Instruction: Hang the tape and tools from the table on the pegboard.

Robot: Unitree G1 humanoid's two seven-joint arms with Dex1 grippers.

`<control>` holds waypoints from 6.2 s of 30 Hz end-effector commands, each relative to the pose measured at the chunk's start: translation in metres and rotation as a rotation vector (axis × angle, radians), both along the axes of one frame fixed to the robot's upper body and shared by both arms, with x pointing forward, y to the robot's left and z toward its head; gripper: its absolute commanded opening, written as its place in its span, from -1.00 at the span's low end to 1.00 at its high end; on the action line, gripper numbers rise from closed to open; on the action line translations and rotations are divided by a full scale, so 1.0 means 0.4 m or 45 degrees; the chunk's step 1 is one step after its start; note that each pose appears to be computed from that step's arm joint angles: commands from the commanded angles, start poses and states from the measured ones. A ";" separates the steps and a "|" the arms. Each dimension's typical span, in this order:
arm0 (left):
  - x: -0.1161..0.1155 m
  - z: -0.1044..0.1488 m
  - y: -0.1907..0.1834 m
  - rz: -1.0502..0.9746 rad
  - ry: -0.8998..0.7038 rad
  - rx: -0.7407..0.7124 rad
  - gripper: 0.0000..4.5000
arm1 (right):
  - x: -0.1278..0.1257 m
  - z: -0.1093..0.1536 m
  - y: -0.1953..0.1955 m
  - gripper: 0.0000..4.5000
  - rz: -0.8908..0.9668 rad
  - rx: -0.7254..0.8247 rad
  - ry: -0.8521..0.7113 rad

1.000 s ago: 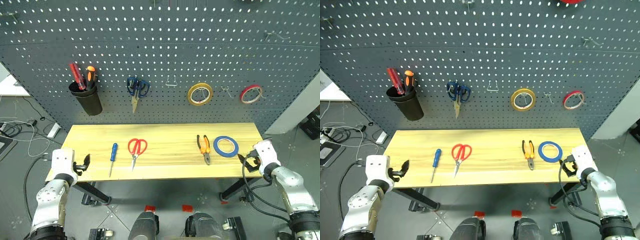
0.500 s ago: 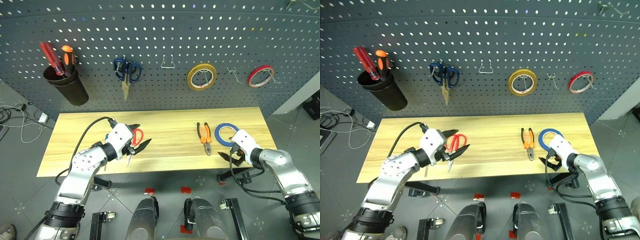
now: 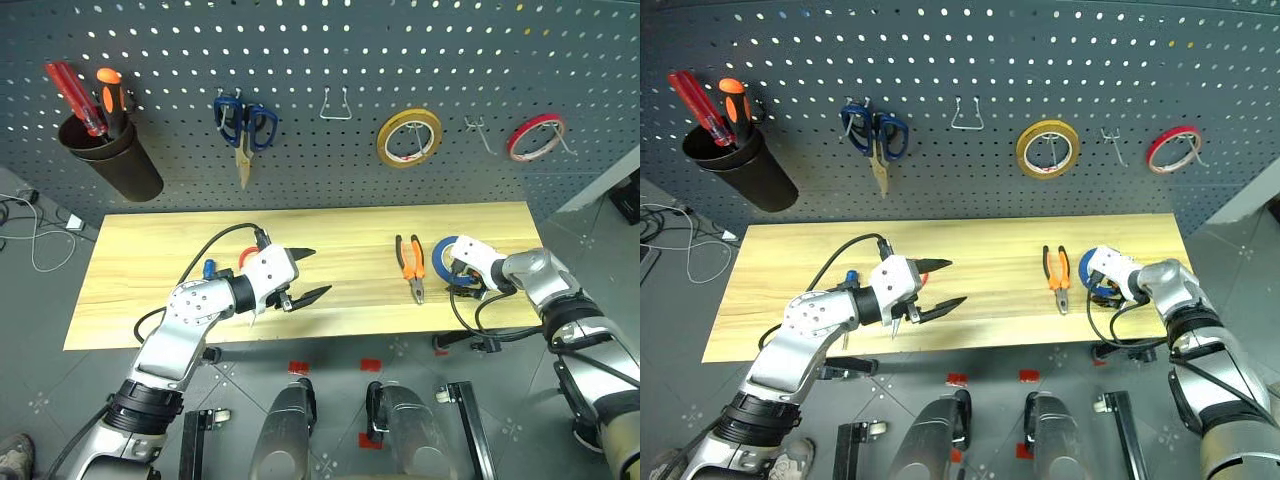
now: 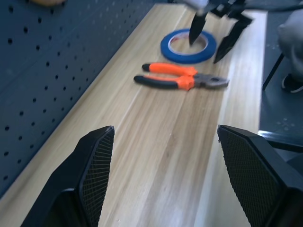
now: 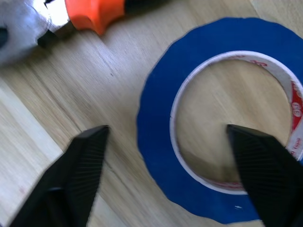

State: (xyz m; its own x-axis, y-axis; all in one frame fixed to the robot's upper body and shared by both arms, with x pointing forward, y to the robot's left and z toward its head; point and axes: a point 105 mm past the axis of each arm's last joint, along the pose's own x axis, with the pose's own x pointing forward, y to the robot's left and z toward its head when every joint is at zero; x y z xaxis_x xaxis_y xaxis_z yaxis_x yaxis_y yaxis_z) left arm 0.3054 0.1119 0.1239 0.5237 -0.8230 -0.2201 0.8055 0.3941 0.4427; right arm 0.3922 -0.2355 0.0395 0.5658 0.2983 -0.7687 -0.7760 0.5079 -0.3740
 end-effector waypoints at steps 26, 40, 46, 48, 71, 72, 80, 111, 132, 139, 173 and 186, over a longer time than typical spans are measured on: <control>-0.002 0.186 -0.162 -0.212 -0.105 -0.517 0.64 | -0.240 0.330 0.138 -0.70 0.142 -0.137 -1.222; 0.021 0.208 -0.142 -0.140 -0.156 -0.519 0.64 | 0.024 0.465 0.104 -0.70 0.042 0.103 -1.280; 0.033 0.164 -0.100 -0.061 -0.124 -0.437 0.64 | -0.004 0.423 0.131 -0.15 0.001 0.274 -1.215; 0.038 0.148 -0.084 -0.039 -0.122 -0.390 0.64 | -0.017 0.406 0.132 0.14 -0.028 0.301 -1.183; -0.018 -0.052 0.148 -0.066 0.072 0.279 0.64 | 0.025 0.079 0.242 0.98 -0.978 0.655 -0.199; -0.018 -0.051 0.147 -0.067 0.072 0.278 0.64 | 0.032 0.077 0.246 0.98 -0.967 0.648 -0.195; -0.009 -0.051 0.136 -0.077 0.062 0.270 0.64 | 0.067 0.032 0.270 0.98 -0.919 0.576 -0.086; 0.001 0.211 0.181 0.455 -0.044 -0.436 0.64 | -0.165 0.786 0.661 0.22 0.174 1.405 -1.449; 0.081 0.283 0.131 0.476 -0.086 -0.508 0.64 | 0.037 0.812 0.649 0.22 0.179 1.166 -1.717; 0.088 0.250 0.135 0.509 -0.056 -0.503 0.64 | 0.059 0.753 0.639 0.22 0.120 1.126 -1.666; 0.064 -0.226 0.236 1.339 0.638 -0.173 0.99 | -0.332 0.338 0.620 1.00 0.569 1.146 -0.193; 0.075 -0.312 0.219 1.370 0.890 -0.122 0.19 | -0.330 0.316 0.576 1.00 0.617 1.031 -0.132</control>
